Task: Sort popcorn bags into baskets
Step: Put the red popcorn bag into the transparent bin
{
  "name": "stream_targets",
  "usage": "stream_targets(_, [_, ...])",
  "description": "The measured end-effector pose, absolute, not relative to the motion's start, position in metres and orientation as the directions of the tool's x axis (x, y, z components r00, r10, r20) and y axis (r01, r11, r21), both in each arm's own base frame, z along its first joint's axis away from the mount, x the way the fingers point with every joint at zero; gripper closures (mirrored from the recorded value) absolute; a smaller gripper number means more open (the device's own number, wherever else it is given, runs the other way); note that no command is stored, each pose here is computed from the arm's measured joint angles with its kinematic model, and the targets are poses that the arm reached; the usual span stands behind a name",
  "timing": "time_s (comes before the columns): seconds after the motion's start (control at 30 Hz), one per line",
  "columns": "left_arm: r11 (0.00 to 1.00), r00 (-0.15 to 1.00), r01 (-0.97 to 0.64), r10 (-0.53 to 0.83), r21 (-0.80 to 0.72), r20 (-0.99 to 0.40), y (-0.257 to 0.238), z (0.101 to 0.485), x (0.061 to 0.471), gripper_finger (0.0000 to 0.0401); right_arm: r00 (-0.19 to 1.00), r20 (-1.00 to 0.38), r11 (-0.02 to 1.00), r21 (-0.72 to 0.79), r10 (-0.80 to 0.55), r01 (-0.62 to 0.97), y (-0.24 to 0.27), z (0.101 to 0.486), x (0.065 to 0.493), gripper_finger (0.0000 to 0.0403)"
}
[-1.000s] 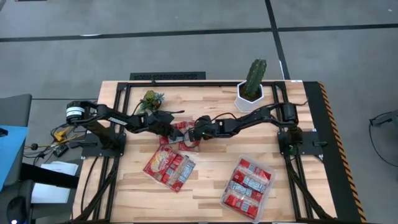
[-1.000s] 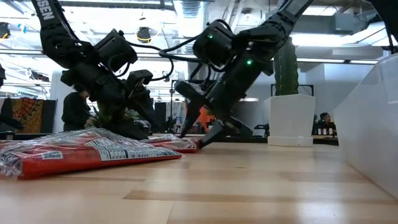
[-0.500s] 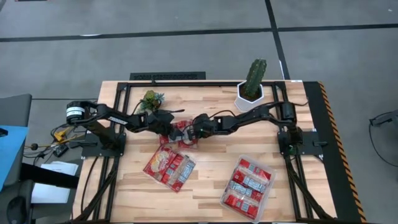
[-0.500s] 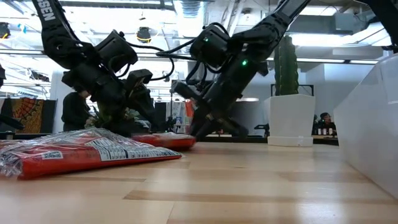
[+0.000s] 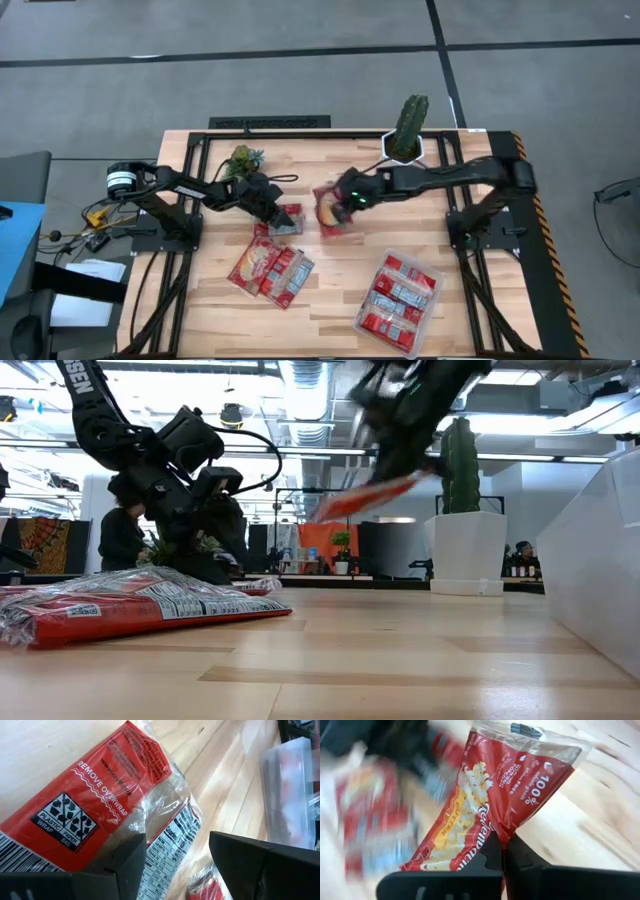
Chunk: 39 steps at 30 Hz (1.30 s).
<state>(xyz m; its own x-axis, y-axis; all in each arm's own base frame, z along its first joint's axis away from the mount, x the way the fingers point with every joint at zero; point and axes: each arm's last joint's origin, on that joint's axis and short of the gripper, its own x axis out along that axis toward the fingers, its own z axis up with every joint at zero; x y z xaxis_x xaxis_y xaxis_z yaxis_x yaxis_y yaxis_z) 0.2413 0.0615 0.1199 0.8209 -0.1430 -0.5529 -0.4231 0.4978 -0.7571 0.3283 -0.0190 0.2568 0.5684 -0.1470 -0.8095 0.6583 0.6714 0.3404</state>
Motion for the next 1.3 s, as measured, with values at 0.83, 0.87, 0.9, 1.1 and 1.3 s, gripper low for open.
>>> stream_targets(0.83, [0.526, 0.827, -0.409, -0.13, -0.746, -0.546, 0.064, 0.127, 0.248, 0.0189, 0.275, -0.902, 0.924, 0.37, 0.332, 0.098, 0.19, 0.262, 0.232, 0.0376])
stream_targets(0.87, [0.525, 0.827, -0.412, -0.127, -0.745, -0.547, 0.064, 0.127, 0.248, 0.0189, 0.261, -0.902, 0.921, 0.379, 0.344, 0.094, 0.192, 0.26, 0.233, 0.0376])
stream_targets(0.9, [0.524, 0.827, -0.412, -0.128, -0.746, -0.547, 0.064, 0.127, 0.248, 0.0189, 0.25, -0.904, 0.921, 0.379, 0.348, 0.092, 0.195, 0.257, 0.234, 0.0375])
stream_targets(1.1, [0.516, 0.828, -0.42, -0.119, -0.746, -0.548, 0.064, 0.127, 0.248, 0.0189, 0.219, -0.921, 0.933, 0.347, 0.321, 0.091, 0.203, 0.242, 0.238, 0.0357])
stream_targets(1.3, [0.512, 0.827, -0.423, -0.118, -0.748, -0.549, 0.065, 0.127, 0.248, 0.0189, 0.201, -0.922, 0.935, 0.35, 0.332, 0.06, 0.206, 0.233, 0.246, 0.0334])
